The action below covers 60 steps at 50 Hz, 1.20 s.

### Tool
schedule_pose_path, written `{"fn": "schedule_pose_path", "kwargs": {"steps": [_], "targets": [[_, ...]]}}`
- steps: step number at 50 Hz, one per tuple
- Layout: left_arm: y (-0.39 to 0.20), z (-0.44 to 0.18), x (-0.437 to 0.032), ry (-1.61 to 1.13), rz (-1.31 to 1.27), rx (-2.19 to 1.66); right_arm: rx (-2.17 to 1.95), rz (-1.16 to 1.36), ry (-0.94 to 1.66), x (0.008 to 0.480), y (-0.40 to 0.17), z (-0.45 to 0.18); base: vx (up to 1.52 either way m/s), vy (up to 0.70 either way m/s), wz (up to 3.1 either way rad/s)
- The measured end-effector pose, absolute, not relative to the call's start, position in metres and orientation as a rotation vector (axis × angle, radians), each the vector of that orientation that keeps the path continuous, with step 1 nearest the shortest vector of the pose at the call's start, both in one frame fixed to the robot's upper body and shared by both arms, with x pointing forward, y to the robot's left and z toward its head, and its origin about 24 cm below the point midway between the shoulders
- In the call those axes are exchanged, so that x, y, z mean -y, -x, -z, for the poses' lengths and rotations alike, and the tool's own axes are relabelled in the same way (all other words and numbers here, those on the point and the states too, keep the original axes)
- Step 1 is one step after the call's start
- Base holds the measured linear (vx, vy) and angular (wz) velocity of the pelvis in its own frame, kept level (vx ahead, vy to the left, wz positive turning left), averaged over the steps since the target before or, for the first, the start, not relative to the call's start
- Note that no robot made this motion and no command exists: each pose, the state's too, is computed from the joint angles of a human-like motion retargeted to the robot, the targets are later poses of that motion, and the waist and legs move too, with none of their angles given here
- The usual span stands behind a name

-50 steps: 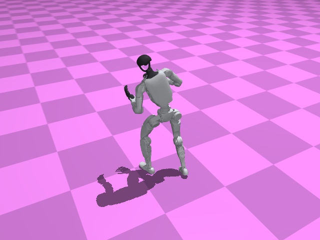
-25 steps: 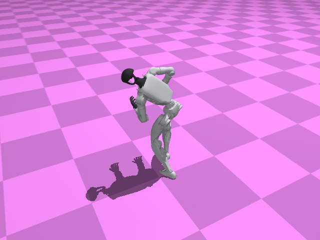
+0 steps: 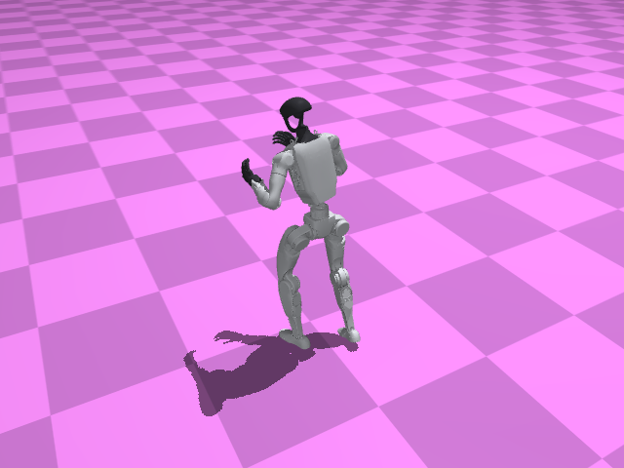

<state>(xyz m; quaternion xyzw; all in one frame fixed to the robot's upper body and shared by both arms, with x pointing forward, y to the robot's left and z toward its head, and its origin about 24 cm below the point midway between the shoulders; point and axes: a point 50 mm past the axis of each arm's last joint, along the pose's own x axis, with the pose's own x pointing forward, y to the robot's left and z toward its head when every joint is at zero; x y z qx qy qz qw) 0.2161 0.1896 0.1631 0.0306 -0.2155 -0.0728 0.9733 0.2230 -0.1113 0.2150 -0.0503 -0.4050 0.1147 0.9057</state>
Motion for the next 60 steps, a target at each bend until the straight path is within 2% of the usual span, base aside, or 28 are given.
{"fn": "schedule_pose_path", "kwargs": {"steps": [7, 11, 16, 21, 26, 31, 35, 36, 40, 41, 42, 45, 48, 50, 53, 56, 58, 60], "targets": [[-0.263, -0.207, -0.155, -0.210, 0.167, 0.639, 0.512, -0.246, 0.242, 0.110, -0.236, -0.141, 0.73, 0.30, -0.50], [-0.290, -0.256, -0.120, -0.257, 0.196, 0.825, 0.313, -0.112, 0.223, 0.128, -0.245, -0.103, 0.58, 0.22, -0.11], [-0.273, -0.287, -0.082, -0.142, 0.327, 0.996, 0.269, -0.036, 0.280, 0.165, -0.220, -0.097, 0.66, 0.15, -0.92], [-0.251, -0.255, -0.073, -0.019, 0.497, 0.891, 0.122, -0.117, 0.228, 0.183, -0.196, -0.080, 0.78, 0.05, -1.92], [-0.241, -0.214, -0.085, 0.004, 0.541, 0.719, 0.114, -0.034, 0.299, 0.186, -0.200, -0.072, 0.68, 0.08, -1.80], [-0.243, -0.153, -0.121, 0.120, 0.348, 0.422, 0.320, -0.013, 0.328, 0.160, -0.236, -0.104, 0.51, 0.19, -2.03], [-0.206, -0.122, -0.157, 0.243, 0.214, 0.275, 0.572, -0.209, 0.195, 0.129, -0.234, -0.160, 0.50, 0.17, -2.86], [-0.198, -0.119, -0.163, 0.235, 0.214, 0.250, 0.607, -0.292, 0.220, 0.126, -0.231, -0.172, 0.44, 0.19, -2.82], [-0.175, -0.108, -0.186, 0.158, 0.113, 0.172, 0.667, -0.147, 0.050, 0.117, -0.217, -0.188, 0.38, 0.22, -2.53], [-0.171, -0.105, -0.192, 0.118, 0.115, 0.152, 0.689, -0.308, -0.012, 0.111, -0.211, -0.194, 0.31, 0.27, -2.33], [-0.167, -0.102, -0.198, 0.082, 0.104, 0.128, 0.703, -0.355, -0.026, 0.110, -0.209, -0.196, 0.29, 0.28, -2.30], [-0.160, -0.092, -0.208, -0.027, 0.081, 0.058, 0.704, -0.350, 0.115, 0.116, -0.208, -0.193, 0.21, 0.32, -2.04], [-0.167, -0.080, -0.207, -0.072, 0.061, 0.037, 0.626, -0.319, 0.042, 0.115, -0.209, -0.174, 0.13, 0.36, -1.52], [-0.185, -0.071, -0.198, -0.120, 0.106, 0.034, 0.550, -0.190, 0.200, 0.132, -0.211, -0.150, 0.08, 0.37, -1.06], [-0.222, -0.080, -0.172, -0.204, 0.201, 0.130, 0.411, -0.006, 0.591, 0.168, -0.207, -0.108, 0.05, 0.26, -1.10], [-0.236, -0.113, -0.146, -0.149, 0.277, 0.310, 0.275, -0.118, 0.595, 0.186, -0.188, -0.089, 0.17, 0.11, -2.02], [-0.236, -0.132, -0.135, 0.047, 0.296, 0.381, 0.268, -0.165, 0.540, 0.194, -0.177, -0.097, 0.25, 0.02, -2.52], [-0.237, -0.141, -0.131, 0.003, 0.342, 0.430, 0.306, -0.204, 0.535, 0.196, -0.173, -0.112, 0.28, -0.08, -2.88]]}}
